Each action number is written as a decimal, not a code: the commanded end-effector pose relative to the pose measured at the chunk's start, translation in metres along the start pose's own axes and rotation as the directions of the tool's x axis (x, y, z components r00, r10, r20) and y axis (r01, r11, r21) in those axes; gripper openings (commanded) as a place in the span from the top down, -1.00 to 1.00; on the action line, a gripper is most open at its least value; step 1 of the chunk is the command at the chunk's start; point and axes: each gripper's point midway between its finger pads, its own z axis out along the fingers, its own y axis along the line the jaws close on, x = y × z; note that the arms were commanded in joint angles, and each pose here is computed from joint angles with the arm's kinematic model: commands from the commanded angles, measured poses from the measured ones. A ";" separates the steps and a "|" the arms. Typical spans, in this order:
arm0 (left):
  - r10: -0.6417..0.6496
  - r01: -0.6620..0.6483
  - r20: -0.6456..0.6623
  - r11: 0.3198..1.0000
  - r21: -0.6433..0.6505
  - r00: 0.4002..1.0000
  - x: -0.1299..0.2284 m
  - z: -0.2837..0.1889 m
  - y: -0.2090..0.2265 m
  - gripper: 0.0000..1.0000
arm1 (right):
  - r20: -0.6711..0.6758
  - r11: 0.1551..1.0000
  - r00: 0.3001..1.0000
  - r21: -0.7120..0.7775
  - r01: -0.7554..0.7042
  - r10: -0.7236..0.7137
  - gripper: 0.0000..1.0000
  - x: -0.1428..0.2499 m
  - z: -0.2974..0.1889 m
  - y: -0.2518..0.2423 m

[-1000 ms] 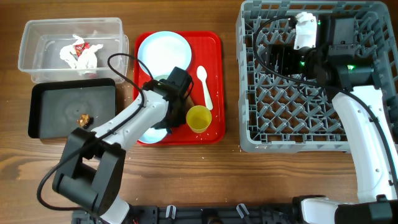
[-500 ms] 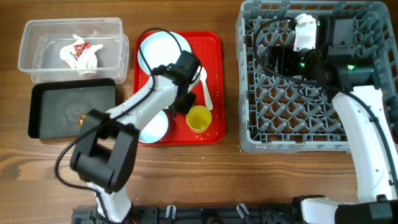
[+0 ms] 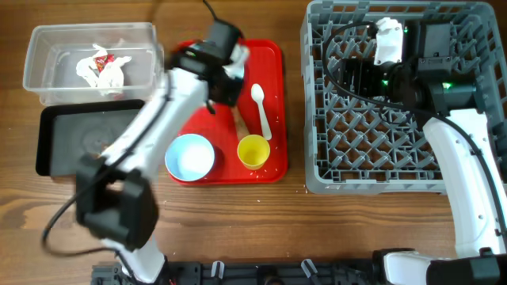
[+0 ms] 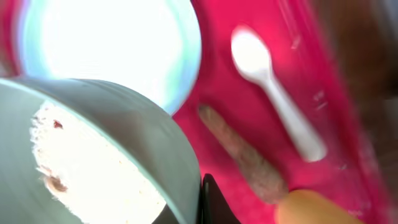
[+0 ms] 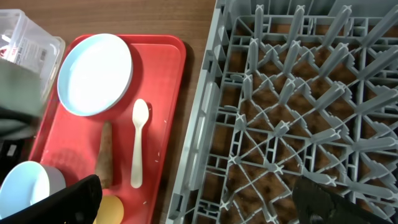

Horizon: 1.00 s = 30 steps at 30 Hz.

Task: Sort waste into correct bins and load items into the dishwasher rack
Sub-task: 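Grasp the green rice bowl with the left gripper and pour rice onto black tray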

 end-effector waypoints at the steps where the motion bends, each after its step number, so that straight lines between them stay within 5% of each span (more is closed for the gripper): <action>1: -0.314 0.309 0.035 0.944 0.113 0.949 0.009 -0.059 0.053 0.92 | -0.016 1.000 1.000 -0.014 -0.015 0.015 -1.00 0.002 0.006 0.001; 5: -0.502 0.523 -0.145 0.825 0.215 0.852 0.090 -0.065 0.132 0.92 | -0.007 1.000 1.000 -0.014 -0.012 0.012 -0.99 -0.001 0.008 0.001; 9: -0.689 0.622 -0.029 0.635 0.457 0.725 0.124 -0.041 0.194 0.92 | -0.011 0.999 0.999 -0.018 -0.048 0.048 -0.99 -0.002 0.018 -0.001; 12: -0.775 0.478 0.103 0.482 0.734 0.623 0.114 -0.047 0.208 0.92 | -0.022 0.999 0.998 -0.016 -0.051 0.051 -1.00 0.000 0.021 -0.002; 17: -0.882 0.266 0.077 0.222 0.938 0.464 0.125 -0.063 0.230 0.92 | -0.024 0.999 0.999 -0.016 -0.048 0.048 -0.99 0.000 0.022 -0.002; 22: -0.923 0.394 -0.255 -0.129 0.910 0.288 0.141 -0.061 0.247 0.92 | -0.036 0.999 0.998 -0.015 -0.048 0.047 -0.99 0.002 0.027 -0.004; 26: -0.813 0.465 -0.573 -0.470 0.750 0.102 0.146 -0.062 0.253 0.92 | -0.040 0.999 0.998 -0.015 -0.049 0.049 -0.99 0.003 0.028 -0.004; 28: -0.788 0.470 -0.611 -0.511 0.720 0.079 0.146 -0.063 0.253 0.92 | -0.041 0.999 0.998 -0.014 -0.049 0.048 -0.99 0.003 0.028 -0.004; 30: -0.822 0.465 -0.557 -0.449 0.763 0.120 0.140 -0.071 0.253 0.92 | -0.041 0.999 0.998 -0.014 -0.047 0.047 -0.99 0.003 0.028 -0.004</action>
